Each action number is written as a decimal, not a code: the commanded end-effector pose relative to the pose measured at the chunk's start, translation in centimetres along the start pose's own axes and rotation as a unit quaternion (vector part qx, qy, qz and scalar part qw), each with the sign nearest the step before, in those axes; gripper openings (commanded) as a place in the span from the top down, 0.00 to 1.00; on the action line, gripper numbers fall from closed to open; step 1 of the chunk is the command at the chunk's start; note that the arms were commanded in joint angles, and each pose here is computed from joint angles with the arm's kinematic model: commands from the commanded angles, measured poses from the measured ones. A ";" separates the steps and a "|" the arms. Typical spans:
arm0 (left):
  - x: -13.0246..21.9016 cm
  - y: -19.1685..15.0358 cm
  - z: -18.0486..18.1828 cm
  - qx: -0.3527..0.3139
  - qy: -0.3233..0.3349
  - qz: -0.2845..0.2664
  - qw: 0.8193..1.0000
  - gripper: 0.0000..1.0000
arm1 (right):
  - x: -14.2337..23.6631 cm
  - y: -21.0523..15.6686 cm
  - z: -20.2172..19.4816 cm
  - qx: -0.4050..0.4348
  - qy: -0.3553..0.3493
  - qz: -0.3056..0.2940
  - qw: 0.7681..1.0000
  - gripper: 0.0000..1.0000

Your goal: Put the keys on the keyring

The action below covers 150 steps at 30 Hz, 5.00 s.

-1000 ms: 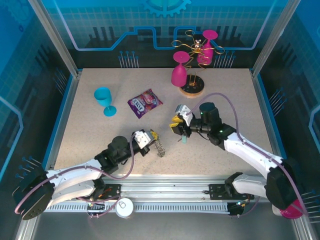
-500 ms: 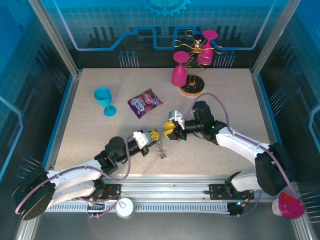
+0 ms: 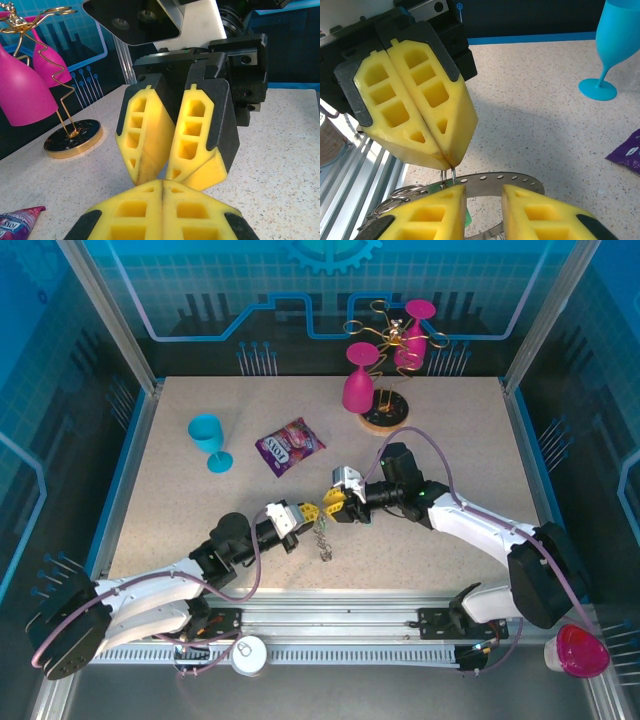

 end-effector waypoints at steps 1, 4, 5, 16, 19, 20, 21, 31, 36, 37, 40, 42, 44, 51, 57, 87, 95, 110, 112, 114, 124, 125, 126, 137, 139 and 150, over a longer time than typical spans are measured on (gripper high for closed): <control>0.0 0.8 0.2 0.005 -0.001 -0.025 1.000 1.00 | -0.1 0.7 0.6 0.019 0.010 0.003 1.000 0.70; 0.0 0.8 0.1 0.004 -0.003 -0.024 1.000 1.00 | 0.2 0.1 -0.5 0.010 -0.046 0.033 0.998 0.68; 0.0 0.9 0.1 0.004 -0.005 -0.025 1.000 1.00 | 0.3 -0.2 -1.1 0.002 -0.070 0.048 0.996 0.67; 0.2 0.4 1.1 0.023 0.038 0.000 0.999 1.00 | 1.2 -2.0 -3.1 -0.064 -0.162 0.075 0.982 0.67; 0.8 -0.6 3.1 0.087 0.126 0.039 0.987 0.98 | 1.7 -2.2 -3.1 -0.139 -0.189 0.085 0.968 0.67; 1.3 -1.1 3.6 0.120 0.153 0.061 0.979 0.88 | 1.7 -2.3 -2.8 -0.162 -0.190 0.091 0.964 0.67; 2.1 -1.6 4.2 0.157 0.188 0.085 0.966 0.78 | 1.8 -2.6 -2.1 -0.178 -0.189 0.104 0.960 0.66; 12.3 -5.2 6.0 0.428 0.444 0.210 0.759 0.28 | -1.6 -3.5 3.3 -0.172 -0.101 0.137 0.970 0.58; 12.9 -7.8 3.4 0.518 0.437 0.298 0.672 0.29 | -3.4 -3.6 3.8 -0.182 -0.084 0.157 0.967 0.59; 13.2 -8.1 3.0 0.528 0.446 0.314 0.651 0.32 | -3.4 -3.7 3.7 -0.187 -0.088 0.158 0.966 0.59; 13.3 -8.7 1.7 0.552 0.437 0.362 0.611 0.40 | -3.0 -4.1 3.2 -0.192 -0.110 0.158 0.962 0.60; 13.2 -9.5 0.7 0.572 0.429 0.384 0.583 0.42 | -2.9 -4.4 3.0 -0.199 -0.117 0.158 0.960 0.60; 12.8 -10.3 -0.2 0.591 0.409 0.397 0.571 0.45 | -3.0 -4.5 3.0 -0.203 -0.116 0.157 0.959 0.61; 10.2 -12.0 -1.0 0.614 0.377 0.408 0.561 0.55 | -2.8 -5.0 3.2 -0.204 -0.120 0.154 0.959 0.61; 8.7 -13.7 -1.1 0.609 0.378 0.421 0.556 0.66 | -2.3 -5.1 3.5 -0.204 -0.122 0.150 0.960 0.61; 3.4 1.4 4.2 0.425 0.206 0.233 0.850 1.00 | 3.3 -3.0 1.4 -0.223 -0.171 0.068 0.957 0.63; 1.5 5.7 5.1 0.379 0.165 0.188 0.891 1.00 | 3.9 -1.0 0.6 -0.167 -0.167 0.029 0.971 0.64; -0.1 3.8 8.0 0.540 0.362 0.281 0.706 1.00 | 1.3 3.0 0.1 -0.128 -0.141 -0.029 0.981 0.62; 0.0 3.0 7.9 0.580 0.383 0.278 0.663 1.00 | 0.8 2.9 0.6 -0.112 -0.154 -0.021 0.982 0.64; 0.1 2.3 7.7 0.613 0.396 0.279 0.624 1.00 | 0.3 2.8 0.9 -0.096 -0.168 -0.011 0.981 0.66; -0.1 1.6 6.8 0.700 0.397 0.274 0.528 1.00 | -2.8 1.0 1.9 0.001 -0.166 -0.032 0.986 0.70; 0.0 1.7 6.8 0.700 0.395 0.274 0.528 1.00 | -3.0 0.7 1.8 0.004 -0.163 -0.033 0.986 0.70; 0.0 1.9 6.8 0.700 0.394 0.273 0.530 1.00 | -3.3 0.5 1.7 0.012 -0.162 -0.034 0.986 0.70; -0.1 3.9 7.1 0.673 0.336 0.268 0.603 1.00 | -2.5 0.2 0.5 0.023 -0.130 -0.062 0.989 0.70; -0.1 4.1 7.1 0.669 0.323 0.265 0.614 1.00 | -2.1 0.2 0.5 0.031 -0.118 -0.061 0.991 0.71; 0.1 5.6 6.9 0.651 0.275 0.252 0.661 1.00 | -2.5 1.0 0.6 0.053 -0.084 -0.058 0.993 0.71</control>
Point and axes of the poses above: each hand's point on the last joint's axis, 136 mm out from that joint toward the fingers, its own x axis back along the fingers, its own z axis along the line the jaws close on, y = z × x, the point moved 5 cm from there along x, back along the fingers, and after that the axes turned 1 degree about -x, right-handed, at the moved point
